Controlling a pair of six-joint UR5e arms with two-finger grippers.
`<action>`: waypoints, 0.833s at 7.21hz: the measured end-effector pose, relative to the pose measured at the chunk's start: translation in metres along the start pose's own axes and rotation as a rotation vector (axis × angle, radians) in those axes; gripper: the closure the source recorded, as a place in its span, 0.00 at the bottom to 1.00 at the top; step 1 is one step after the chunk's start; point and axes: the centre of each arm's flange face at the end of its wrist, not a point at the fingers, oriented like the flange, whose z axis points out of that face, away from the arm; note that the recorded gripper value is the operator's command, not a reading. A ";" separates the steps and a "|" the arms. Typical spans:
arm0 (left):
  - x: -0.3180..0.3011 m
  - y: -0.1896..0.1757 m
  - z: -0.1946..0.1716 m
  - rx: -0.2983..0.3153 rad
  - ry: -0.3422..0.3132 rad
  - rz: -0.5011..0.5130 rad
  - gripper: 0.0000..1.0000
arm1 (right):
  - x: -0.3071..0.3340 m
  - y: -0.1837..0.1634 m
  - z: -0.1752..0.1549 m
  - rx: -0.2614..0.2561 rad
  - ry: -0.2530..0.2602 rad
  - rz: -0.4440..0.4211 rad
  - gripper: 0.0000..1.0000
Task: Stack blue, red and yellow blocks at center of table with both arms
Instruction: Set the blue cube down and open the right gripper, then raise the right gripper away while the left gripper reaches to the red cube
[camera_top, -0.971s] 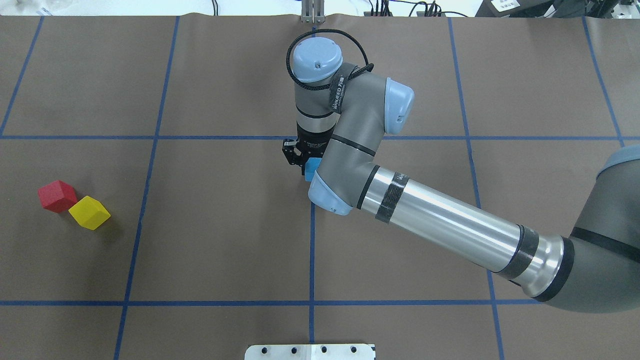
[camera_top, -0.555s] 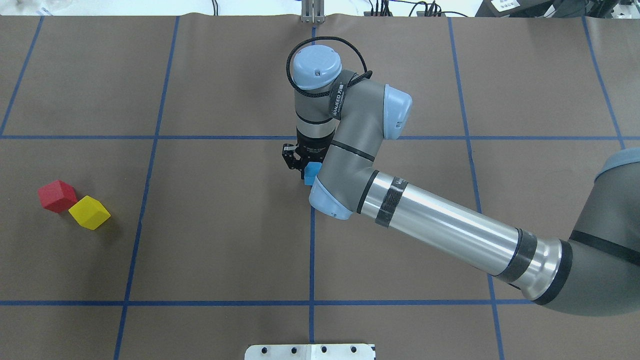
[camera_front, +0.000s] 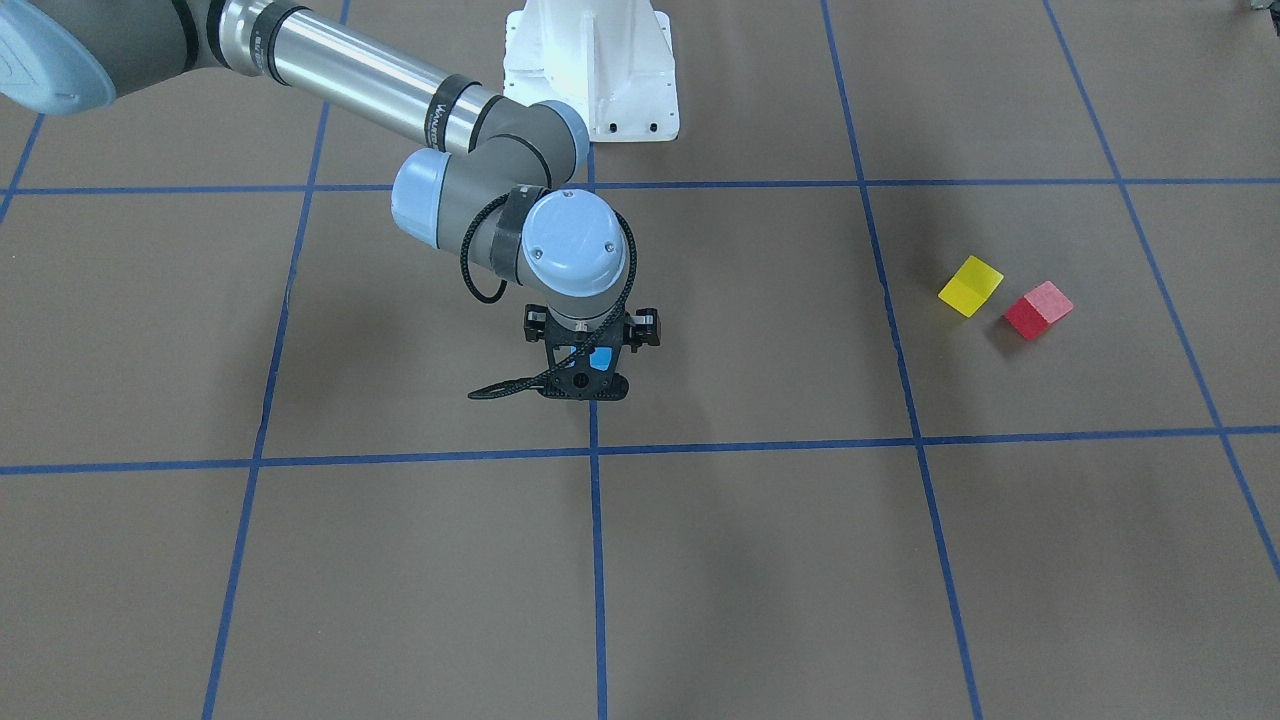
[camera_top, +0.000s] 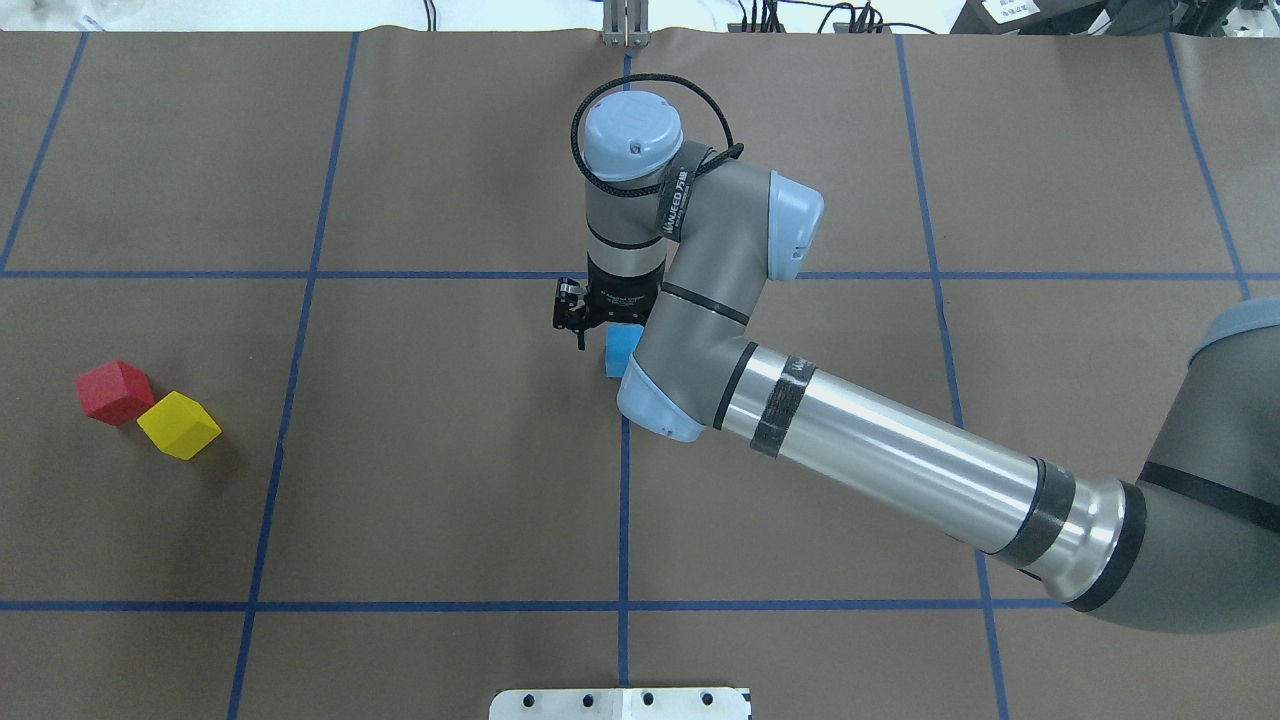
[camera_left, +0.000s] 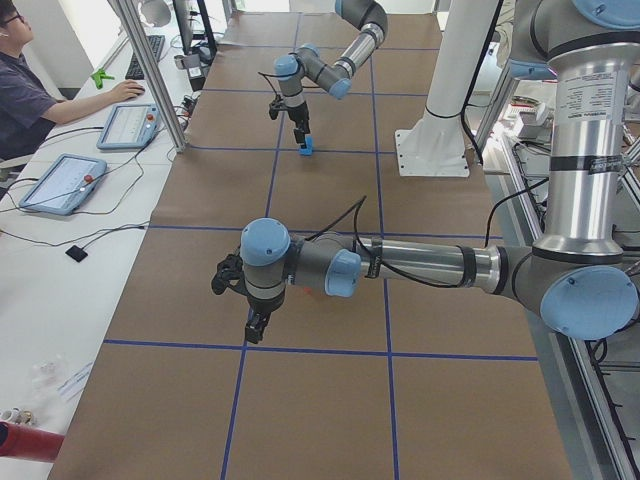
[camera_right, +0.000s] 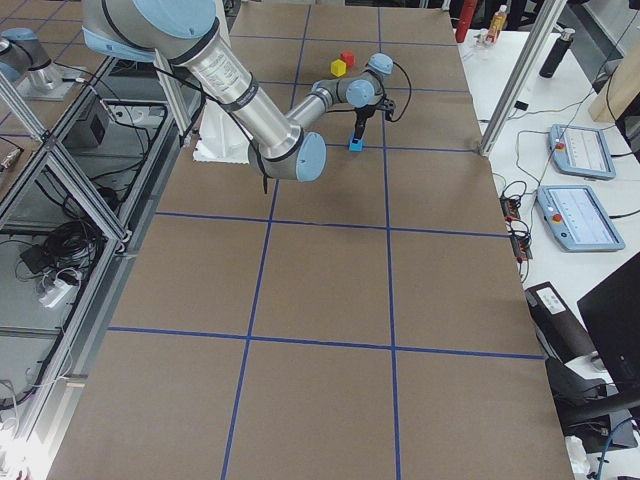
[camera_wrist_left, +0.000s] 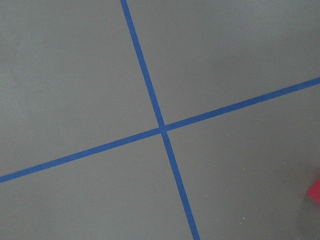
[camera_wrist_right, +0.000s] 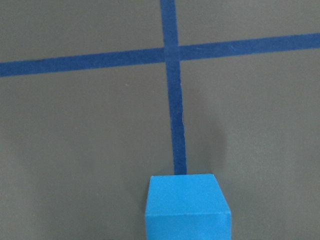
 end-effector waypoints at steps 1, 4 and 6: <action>0.016 -0.008 -0.003 0.009 0.014 -0.069 0.01 | 0.009 -0.007 -0.026 0.027 -0.021 0.009 0.00; 0.106 -0.031 0.030 0.017 0.077 -0.391 0.01 | 0.102 -0.046 -0.100 0.137 -0.054 0.038 0.00; 0.143 -0.035 0.055 0.046 0.060 -0.572 0.02 | 0.189 -0.072 -0.120 0.177 -0.028 -0.054 0.00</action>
